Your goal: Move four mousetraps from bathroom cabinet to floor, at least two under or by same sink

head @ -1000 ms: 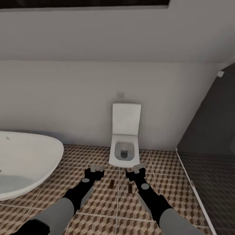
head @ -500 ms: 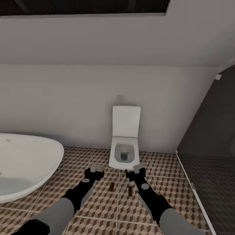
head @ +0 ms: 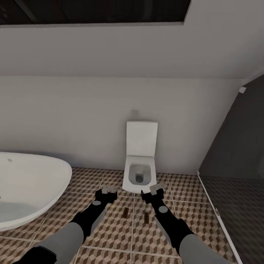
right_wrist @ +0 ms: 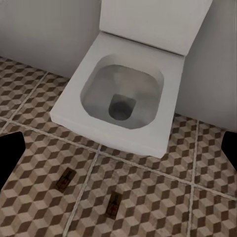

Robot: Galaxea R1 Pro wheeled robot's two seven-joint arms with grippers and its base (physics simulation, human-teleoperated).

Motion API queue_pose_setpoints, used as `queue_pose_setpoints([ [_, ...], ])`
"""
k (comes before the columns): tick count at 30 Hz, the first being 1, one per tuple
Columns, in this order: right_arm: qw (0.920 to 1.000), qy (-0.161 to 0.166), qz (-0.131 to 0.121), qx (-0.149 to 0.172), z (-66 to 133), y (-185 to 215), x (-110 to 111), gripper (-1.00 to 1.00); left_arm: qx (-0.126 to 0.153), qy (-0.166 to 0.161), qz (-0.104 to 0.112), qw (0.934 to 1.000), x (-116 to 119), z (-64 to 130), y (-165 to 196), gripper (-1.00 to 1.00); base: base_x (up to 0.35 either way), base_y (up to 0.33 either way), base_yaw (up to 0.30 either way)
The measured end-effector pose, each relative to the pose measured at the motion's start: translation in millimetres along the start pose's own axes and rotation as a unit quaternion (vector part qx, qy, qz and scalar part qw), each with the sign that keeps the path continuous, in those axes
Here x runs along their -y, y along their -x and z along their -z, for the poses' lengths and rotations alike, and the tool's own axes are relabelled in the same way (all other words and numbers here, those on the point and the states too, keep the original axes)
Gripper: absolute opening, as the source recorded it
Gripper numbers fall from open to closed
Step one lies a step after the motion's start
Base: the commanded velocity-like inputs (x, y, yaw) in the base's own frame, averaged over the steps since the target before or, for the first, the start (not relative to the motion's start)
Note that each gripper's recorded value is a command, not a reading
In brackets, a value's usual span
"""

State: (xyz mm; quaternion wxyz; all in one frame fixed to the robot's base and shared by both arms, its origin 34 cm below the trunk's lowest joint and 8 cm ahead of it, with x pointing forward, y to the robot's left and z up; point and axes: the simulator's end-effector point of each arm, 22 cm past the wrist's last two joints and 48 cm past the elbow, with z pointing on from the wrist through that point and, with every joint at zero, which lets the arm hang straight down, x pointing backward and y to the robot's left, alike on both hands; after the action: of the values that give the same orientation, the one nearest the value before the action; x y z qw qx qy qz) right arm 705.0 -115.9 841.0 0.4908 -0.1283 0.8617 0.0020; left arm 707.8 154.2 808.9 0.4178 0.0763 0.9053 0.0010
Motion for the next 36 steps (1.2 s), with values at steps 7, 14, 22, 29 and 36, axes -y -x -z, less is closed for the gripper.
queue_pose_setpoints([
  [7,1.0000,-0.001,0.001,0.005,2.0,7,1,1.00,0.005,0.000,0.000,1.0000,0,2.8,6,1.00,0.000,0.000,0.000],
  [14,0.9999,-0.002,0.002,0.011,4.0,13,2,1.00,0.010,0.001,-0.001,0.9999,0,5.7,12,1.00,0.000,0.000,0.000],
  [22,0.9998,-0.004,0.002,0.017,6.5,21,4,1.00,0.015,0.002,-0.001,0.9999,-1,9.0,18,1.00,0.000,0.000,0.000],
  [29,0.9997,-0.005,0.003,0.023,8.7,27,5,1.00,0.019,0.003,-0.002,0.9998,-2,11.9,22,1.00,0.000,0.000,0.000],
  [36,0.9996,-0.006,0.003,0.027,10.6,32,6,1.00,0.011,0.004,-0.004,0.9999,-3,14.1,16,1.00,0.000,0.000,0.000],
])
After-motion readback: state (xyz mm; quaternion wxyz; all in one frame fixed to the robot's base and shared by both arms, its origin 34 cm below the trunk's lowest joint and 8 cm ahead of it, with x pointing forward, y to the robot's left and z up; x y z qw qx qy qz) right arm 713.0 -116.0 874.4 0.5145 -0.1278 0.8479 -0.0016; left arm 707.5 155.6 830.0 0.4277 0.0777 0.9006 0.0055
